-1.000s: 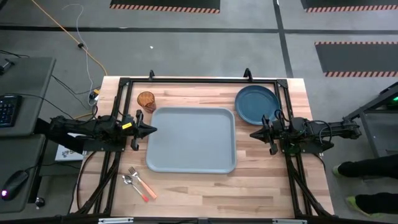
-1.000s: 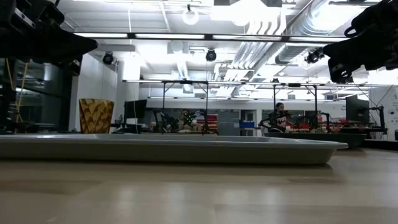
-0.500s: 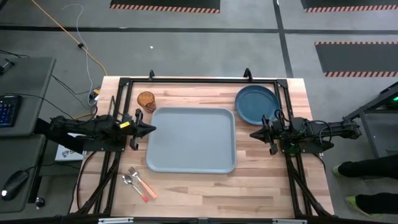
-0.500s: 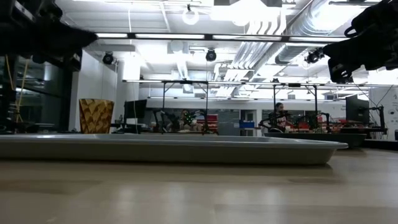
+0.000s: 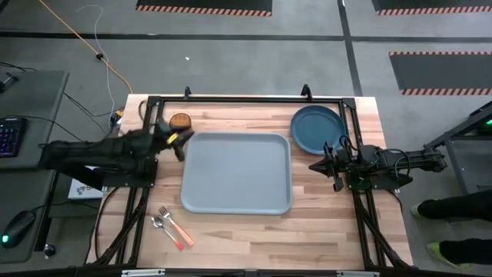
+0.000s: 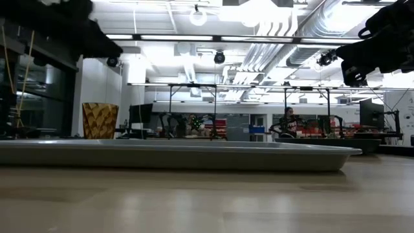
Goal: Pick and place plate/cup/fork/spoon on tray
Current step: Put the brown glass on the blue tray
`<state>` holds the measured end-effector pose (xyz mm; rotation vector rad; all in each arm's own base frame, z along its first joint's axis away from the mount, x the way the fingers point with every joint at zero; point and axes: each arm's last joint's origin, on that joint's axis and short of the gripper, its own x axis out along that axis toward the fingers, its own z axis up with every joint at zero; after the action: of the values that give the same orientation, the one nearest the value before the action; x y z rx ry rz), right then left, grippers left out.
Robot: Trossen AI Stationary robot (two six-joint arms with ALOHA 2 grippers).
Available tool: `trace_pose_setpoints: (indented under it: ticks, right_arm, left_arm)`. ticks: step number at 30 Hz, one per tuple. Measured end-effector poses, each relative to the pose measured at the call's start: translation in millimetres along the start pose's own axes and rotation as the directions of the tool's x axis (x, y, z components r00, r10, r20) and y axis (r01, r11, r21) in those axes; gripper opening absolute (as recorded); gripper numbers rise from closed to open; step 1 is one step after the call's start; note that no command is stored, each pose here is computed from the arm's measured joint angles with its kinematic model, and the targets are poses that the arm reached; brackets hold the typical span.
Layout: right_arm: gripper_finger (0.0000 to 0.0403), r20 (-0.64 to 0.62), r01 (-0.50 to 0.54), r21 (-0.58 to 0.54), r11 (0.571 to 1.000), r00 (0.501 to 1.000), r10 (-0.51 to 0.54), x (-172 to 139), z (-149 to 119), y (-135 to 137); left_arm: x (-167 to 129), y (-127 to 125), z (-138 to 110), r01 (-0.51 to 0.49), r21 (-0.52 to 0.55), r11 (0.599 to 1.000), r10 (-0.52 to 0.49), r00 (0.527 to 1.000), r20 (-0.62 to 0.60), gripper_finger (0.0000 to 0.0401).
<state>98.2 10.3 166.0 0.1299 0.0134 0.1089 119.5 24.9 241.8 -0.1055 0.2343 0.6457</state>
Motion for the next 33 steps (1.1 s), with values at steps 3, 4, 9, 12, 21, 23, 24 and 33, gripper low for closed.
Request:
trace_pose_setpoints:
  ticks: [3,4,9,12,21,23,24,33]
  right_arm:
    - [0.0000,0.000,0.000,0.000,1.000,1.000,0.000,0,0,0]
    - [0.0000,0.000,0.000,0.000,1.000,1.000,0.000,0,0,0]
    - [0.0000,0.000,0.000,0.000,1.000,1.000,0.000,0,0,0]
    - [0.0000,0.000,0.000,0.000,1.000,1.000,0.000,0,0,0]
    - [0.0000,0.000,0.000,0.000,1.000,1.000,0.000,0,0,0]
    - [0.0000,0.000,0.000,0.000,1.000,1.000,0.000,0,0,0]
    - [0.0000,0.000,0.000,0.000,1.000,1.000,0.000,0,0,0]
    - [0.0000,0.000,0.000,0.000,1.000,1.000,0.000,0,0,0]
  left_arm:
    - [7,8,19,-0.143,0.003,0.990,0.140,0.969,-0.202,0.0176]
    - [11,11,22,-0.172,-0.005,0.985,0.164,0.950,-0.267,0.0188]
    - [33,23,31,-0.178,-0.089,0.980,0.108,0.851,-0.513,0.0225]
    - [50,32,30,-0.207,-0.124,0.971,0.097,0.805,-0.585,0.0230]
    - [86,55,15,-0.296,-0.095,0.950,0.140,0.681,-0.719,0.0230]
    - [91,56,10,-0.286,-0.111,0.952,0.111,0.658,-0.745,0.0230]
    - [93,56,8,-0.279,-0.119,0.953,0.095,0.649,-0.755,0.0230]
    - [105,56,-3,-0.293,-0.092,0.952,0.104,0.589,-0.802,0.0217]
